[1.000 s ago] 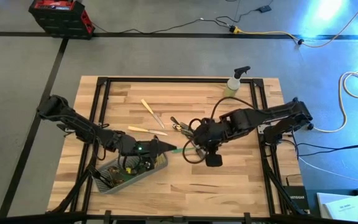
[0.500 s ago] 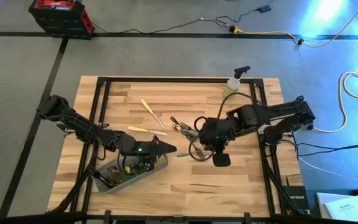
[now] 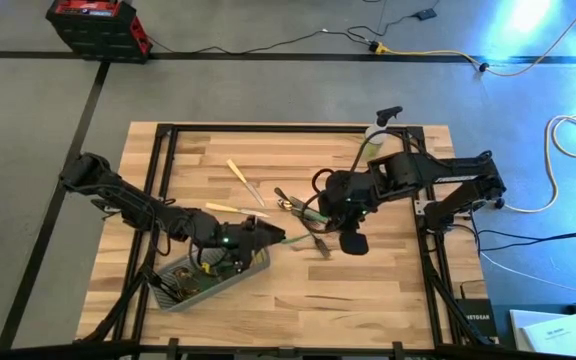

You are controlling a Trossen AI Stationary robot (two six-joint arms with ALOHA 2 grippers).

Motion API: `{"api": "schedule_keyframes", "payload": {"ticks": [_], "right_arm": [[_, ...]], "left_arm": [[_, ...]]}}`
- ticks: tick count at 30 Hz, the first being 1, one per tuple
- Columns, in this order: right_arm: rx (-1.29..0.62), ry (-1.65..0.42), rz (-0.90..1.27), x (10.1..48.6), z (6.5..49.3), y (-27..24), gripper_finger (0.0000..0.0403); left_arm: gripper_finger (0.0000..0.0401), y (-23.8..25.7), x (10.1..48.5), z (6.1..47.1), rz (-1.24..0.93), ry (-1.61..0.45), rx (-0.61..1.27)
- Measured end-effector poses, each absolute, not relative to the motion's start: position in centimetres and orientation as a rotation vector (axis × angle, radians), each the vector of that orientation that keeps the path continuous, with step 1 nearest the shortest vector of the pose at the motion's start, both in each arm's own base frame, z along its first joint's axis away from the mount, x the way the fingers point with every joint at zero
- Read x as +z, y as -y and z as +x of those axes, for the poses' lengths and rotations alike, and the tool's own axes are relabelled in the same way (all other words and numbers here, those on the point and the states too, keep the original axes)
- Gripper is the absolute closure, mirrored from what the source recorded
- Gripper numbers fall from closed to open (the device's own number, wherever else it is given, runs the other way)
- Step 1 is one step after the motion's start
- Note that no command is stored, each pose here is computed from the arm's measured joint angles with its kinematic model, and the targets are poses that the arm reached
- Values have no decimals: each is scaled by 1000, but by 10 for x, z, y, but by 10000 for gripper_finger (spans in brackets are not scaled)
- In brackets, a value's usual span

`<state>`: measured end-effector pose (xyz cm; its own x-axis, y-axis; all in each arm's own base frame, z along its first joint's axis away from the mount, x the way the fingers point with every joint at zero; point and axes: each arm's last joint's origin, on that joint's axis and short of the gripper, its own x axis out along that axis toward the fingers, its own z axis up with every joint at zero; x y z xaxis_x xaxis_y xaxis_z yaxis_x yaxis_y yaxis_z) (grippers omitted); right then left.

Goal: Sort silverware
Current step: Put the spoon into the silverware tray

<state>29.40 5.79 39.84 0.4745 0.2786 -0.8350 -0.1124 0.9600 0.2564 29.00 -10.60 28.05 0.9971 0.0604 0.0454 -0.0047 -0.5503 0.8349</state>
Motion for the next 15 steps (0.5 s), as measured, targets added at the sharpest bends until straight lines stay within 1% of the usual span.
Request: {"api": "schedule_keyframes", "payload": {"ticks": [6,9,15], "right_arm": [[294,-1099,198,397,290,-61,403],[272,-1130,209,395,288,-59,403],[258,-1085,206,397,293,-51,403]], "left_arm": [[219,104,281,291,2160,-47,91],[219,104,282,291,2183,-49,89],[219,100,295,296,2168,-32,134]]}}
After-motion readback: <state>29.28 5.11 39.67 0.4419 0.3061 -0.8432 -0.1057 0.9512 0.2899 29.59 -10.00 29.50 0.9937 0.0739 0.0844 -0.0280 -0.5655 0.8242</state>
